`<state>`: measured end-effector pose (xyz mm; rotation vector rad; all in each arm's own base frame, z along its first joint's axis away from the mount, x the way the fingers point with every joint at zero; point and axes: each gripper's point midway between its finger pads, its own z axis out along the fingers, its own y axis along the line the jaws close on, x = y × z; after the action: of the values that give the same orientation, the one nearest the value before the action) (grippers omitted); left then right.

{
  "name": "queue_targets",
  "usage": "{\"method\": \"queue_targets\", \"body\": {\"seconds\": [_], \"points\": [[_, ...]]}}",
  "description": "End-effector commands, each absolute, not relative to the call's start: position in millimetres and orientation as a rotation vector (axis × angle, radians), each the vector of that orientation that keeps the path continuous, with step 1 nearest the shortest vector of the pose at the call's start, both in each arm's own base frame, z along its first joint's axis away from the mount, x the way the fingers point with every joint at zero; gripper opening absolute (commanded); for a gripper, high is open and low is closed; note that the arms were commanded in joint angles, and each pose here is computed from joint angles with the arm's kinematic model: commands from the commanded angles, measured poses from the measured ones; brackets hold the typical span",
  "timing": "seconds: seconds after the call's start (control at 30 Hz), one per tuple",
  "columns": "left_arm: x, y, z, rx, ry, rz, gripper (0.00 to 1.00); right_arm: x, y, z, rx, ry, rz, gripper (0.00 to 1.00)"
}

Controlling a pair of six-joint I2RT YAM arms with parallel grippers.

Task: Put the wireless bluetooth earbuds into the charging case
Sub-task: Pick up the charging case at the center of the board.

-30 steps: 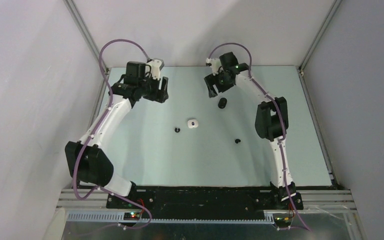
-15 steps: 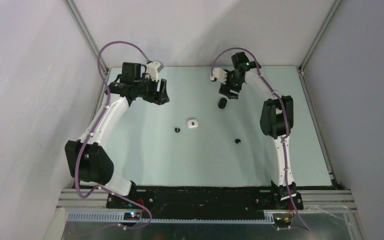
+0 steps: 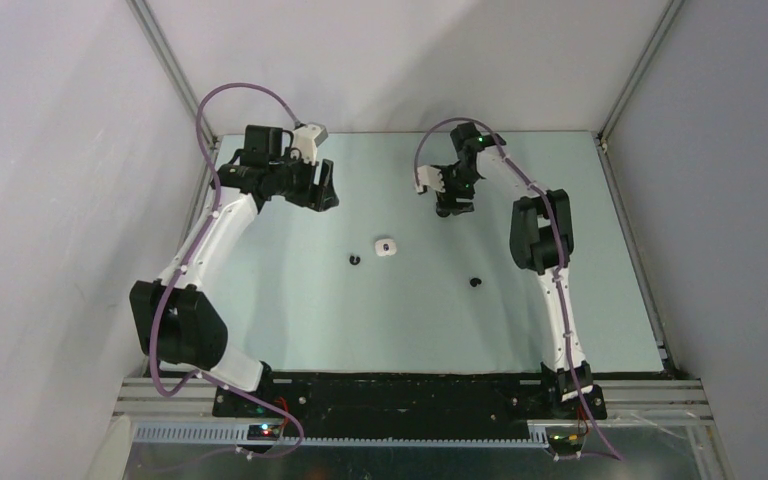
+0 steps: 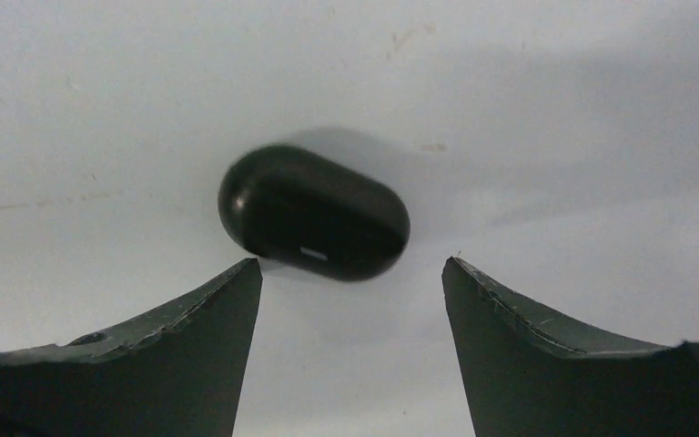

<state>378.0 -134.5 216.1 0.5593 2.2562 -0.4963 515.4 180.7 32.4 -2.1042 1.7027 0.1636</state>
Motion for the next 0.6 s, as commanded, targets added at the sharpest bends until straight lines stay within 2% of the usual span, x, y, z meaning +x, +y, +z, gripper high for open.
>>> {"method": "queue_targets", "body": {"seconds": [0.0, 0.17, 0.4, 0.57], "points": [[379.0, -131.2, 219.5, 0.579, 2.239, -0.475, 0.72, 510.1, 205.9, 33.8, -2.156, 1.600, 0.208, 0.77], [379.8, -130.5, 214.8, 0.579, 2.252, -0.470, 0.73, 506.8, 213.3, 27.2, -2.169, 1.587, 0.234, 0.72], [379.6, -131.9, 211.6, 0.580, 2.259, -0.483, 0.73, 498.7, 209.8, 19.3, -2.162, 1.668, 0.291, 0.57], [379.1, -132.7, 208.3, 0.588, 2.265, -0.490, 0.73, 482.2, 194.7, 14.6, -2.197, 1.770, 0.342, 0.62]]}}
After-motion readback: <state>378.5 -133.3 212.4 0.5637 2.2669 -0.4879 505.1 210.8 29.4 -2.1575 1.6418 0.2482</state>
